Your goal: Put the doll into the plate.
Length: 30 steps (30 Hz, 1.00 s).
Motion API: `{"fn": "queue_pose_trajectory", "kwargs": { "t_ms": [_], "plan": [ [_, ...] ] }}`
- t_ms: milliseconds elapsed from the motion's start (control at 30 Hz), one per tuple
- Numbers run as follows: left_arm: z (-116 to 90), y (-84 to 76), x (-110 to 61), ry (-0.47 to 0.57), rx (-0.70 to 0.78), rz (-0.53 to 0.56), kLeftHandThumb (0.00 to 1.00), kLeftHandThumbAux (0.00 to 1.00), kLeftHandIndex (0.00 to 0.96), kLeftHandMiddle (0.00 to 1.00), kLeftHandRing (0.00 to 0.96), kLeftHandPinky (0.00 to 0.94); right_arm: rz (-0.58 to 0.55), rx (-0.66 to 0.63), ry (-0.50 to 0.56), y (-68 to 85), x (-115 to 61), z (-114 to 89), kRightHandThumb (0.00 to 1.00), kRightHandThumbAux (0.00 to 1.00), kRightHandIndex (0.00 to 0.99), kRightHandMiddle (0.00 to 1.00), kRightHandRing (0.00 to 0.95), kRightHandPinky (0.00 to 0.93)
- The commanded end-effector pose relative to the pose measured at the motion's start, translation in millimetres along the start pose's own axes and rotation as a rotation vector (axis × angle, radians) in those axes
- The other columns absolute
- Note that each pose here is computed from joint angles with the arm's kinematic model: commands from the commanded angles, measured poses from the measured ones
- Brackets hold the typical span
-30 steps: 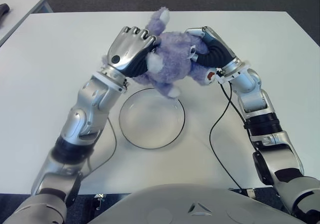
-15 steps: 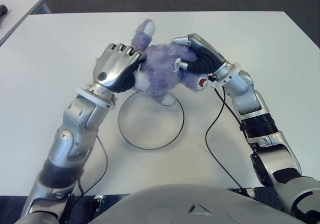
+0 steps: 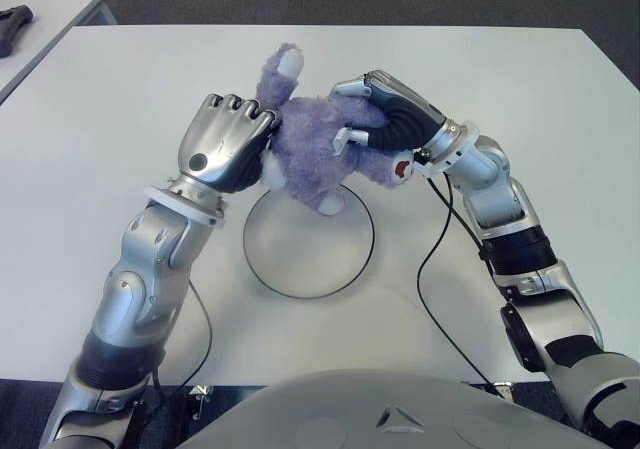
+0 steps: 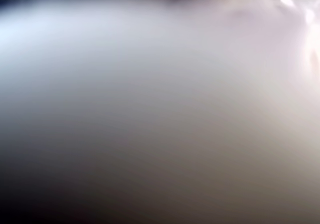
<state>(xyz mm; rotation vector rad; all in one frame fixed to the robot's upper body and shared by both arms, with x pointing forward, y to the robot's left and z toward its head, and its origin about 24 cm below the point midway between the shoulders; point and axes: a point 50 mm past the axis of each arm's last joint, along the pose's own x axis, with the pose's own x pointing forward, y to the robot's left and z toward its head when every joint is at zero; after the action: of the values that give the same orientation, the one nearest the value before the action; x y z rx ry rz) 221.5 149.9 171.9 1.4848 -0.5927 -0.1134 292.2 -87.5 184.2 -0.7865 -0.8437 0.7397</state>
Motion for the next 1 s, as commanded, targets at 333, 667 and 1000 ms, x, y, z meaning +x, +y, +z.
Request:
{"fn": "queue_pose_trajectory", "kwargs": {
  "t_ms": [333, 667, 1000],
  "plan": [
    [7, -4.8, -6.0, 0.000, -0.025, -0.002, 0.851, 0.667, 0.399, 0.545, 0.822, 0.829, 0.036, 0.018, -0.071, 4.0, 12.4, 13, 0.722, 0.710, 0.440, 0.858, 0.865, 0.865],
    [8, -1.8, -11.3, 0.007, -0.045, -0.010, 0.852, 0.667, 0.399, 0.545, 0.821, 0.828, 0.086, 0.065, -0.074, 5.6, 14.0, 18, 0.727, 0.710, 0.441, 0.851, 0.859, 0.867],
    [11, -3.1, -18.8, 0.001, -0.055, -0.038, 0.852, 0.667, 0.398, 0.546, 0.828, 0.844, 0.124, 0.083, -0.083, 11.8, 13.6, 23, 0.730, 0.709, 0.440, 0.861, 0.869, 0.865]
  ]
}}
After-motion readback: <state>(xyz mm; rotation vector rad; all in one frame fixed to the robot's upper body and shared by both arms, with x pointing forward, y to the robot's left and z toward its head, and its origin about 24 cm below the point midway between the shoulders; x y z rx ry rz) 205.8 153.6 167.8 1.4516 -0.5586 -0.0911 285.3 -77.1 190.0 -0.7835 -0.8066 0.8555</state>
